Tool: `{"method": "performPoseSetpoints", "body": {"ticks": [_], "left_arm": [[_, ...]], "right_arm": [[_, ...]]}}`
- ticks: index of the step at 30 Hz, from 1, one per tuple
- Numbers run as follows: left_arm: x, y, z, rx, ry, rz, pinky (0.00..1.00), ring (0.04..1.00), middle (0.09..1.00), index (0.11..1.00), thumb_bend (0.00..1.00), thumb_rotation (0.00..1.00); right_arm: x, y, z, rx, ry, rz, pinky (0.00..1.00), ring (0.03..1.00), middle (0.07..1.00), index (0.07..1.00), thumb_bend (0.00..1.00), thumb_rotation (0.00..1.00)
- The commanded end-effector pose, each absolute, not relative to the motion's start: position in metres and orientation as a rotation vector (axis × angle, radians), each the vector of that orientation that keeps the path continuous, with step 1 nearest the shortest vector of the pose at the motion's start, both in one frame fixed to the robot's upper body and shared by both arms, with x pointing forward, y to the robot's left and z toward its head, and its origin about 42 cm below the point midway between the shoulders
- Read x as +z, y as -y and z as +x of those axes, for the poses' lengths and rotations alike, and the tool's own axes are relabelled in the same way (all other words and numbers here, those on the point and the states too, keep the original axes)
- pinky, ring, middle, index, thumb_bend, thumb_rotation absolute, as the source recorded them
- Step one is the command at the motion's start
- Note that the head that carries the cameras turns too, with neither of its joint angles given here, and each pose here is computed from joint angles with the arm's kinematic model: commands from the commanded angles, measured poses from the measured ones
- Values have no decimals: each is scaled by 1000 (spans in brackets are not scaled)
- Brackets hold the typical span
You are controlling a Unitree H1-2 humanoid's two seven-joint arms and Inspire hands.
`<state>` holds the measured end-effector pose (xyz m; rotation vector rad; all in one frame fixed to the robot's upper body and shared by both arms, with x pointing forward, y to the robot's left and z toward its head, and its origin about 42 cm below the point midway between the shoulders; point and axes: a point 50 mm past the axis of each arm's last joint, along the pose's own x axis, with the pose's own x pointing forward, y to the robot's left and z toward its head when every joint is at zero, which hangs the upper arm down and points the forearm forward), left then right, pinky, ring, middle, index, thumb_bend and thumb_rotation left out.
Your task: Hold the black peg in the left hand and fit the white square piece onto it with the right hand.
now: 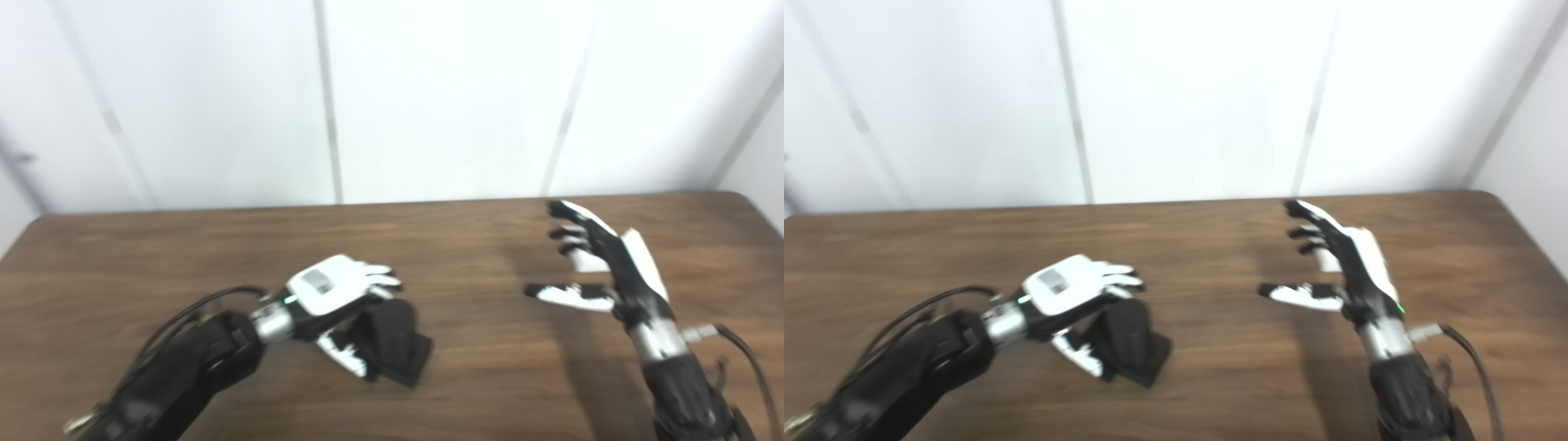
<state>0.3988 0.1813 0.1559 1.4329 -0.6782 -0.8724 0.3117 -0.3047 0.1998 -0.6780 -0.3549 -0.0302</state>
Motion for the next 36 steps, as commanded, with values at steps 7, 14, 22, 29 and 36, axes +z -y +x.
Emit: {"method": "performPoseSetpoints", "body": {"ticks": [7, 14, 22, 29, 36], "left_arm": [[112, -217, 380, -1026, 502, 1593, 799, 888, 857, 494, 523, 74], [111, -227, 378, -1024, 504, 1583, 776, 871, 840, 493, 523, 72], [110, -237, 375, -1009, 509, 1572, 754, 852, 833, 493, 524, 67], [111, -238, 372, -1016, 518, 1577, 744, 837, 811, 492, 524, 66], [111, -237, 373, -1022, 513, 1570, 742, 837, 816, 492, 524, 66]], "right_arm": [[275, 331, 336, -51, 374, -1086, 647, 820, 882, 819, 797, 202], [303, 349, 358, 10, 250, -1313, 745, 916, 946, 843, 872, 173], [309, 358, 391, 66, 79, -1556, 869, 969, 972, 843, 983, 223], [301, 364, 417, 97, -47, -1595, 899, 983, 979, 881, 1000, 308], [285, 369, 440, 133, -135, -1611, 889, 967, 966, 884, 1000, 249]]}}
